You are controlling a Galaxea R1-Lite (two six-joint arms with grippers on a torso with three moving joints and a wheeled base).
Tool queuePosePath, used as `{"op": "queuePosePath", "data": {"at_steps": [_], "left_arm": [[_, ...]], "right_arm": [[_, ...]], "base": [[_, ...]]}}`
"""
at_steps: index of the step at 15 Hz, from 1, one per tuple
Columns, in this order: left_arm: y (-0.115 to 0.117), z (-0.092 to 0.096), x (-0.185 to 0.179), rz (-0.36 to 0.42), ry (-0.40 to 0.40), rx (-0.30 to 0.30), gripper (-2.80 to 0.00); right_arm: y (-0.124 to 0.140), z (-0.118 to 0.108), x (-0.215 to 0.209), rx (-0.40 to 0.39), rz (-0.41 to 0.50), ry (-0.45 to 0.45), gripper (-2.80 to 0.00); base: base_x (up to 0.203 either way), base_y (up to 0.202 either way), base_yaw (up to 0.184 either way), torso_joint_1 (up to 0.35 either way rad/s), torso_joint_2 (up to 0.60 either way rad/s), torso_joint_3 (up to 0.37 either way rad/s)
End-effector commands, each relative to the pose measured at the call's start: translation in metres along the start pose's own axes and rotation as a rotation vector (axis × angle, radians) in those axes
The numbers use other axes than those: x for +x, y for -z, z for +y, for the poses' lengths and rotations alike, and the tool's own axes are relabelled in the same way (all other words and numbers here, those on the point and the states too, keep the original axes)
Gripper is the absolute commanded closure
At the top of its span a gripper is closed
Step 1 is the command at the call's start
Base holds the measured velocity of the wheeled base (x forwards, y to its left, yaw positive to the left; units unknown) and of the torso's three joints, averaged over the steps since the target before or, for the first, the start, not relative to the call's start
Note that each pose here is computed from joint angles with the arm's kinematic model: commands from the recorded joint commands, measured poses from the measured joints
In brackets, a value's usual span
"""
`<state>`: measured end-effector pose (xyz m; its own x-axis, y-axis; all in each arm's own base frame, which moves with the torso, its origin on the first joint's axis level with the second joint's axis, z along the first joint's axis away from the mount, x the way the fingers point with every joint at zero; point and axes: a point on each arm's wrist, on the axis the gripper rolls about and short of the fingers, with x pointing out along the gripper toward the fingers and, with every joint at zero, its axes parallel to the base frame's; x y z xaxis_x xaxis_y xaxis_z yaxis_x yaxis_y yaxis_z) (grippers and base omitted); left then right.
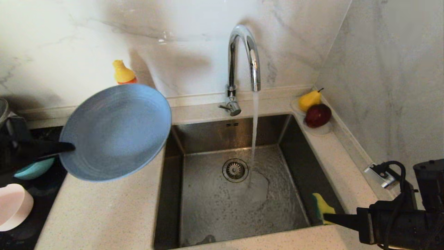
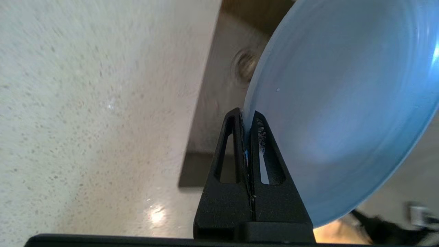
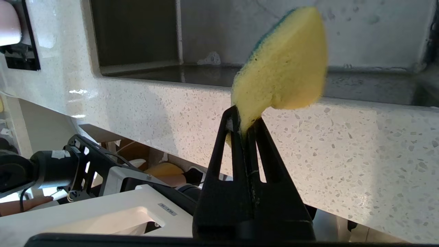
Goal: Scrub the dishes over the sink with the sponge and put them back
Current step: Wash the plate
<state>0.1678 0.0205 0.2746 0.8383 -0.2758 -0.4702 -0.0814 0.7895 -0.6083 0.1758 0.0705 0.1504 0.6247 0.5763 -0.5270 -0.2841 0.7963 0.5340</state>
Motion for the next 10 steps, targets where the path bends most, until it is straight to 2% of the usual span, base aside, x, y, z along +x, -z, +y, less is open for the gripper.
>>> {"op": "queuePosePath", "data": {"at_steps": [1,5,10], "left_arm": [[0.007,-0.001,0.045,0.137,-0.042,0.014,0.0],[0.028,-0.018,0.088,0.259,-0.036,0.069,0.0],[0.055,-0.044,0.16,0.292,-0.078,0.144,0.0]], "right_arm": [[0.0,0.0,-0.001,0.0,-0.003,-0.004,0.0],[0.0,0.001,-0.001,-0.002,-0.005,-0.005,0.0],[-0.001,0.006,-0.013,-0.015,-0.047,-0.023,0.0]], "base": [[0.0,0.0,0.0,0.0,0.0,0.0],[0.0,0.0,0.0,0.0,0.0,0.0],[0.0,0.0,0.0,0.0,0.0,0.0]]}}
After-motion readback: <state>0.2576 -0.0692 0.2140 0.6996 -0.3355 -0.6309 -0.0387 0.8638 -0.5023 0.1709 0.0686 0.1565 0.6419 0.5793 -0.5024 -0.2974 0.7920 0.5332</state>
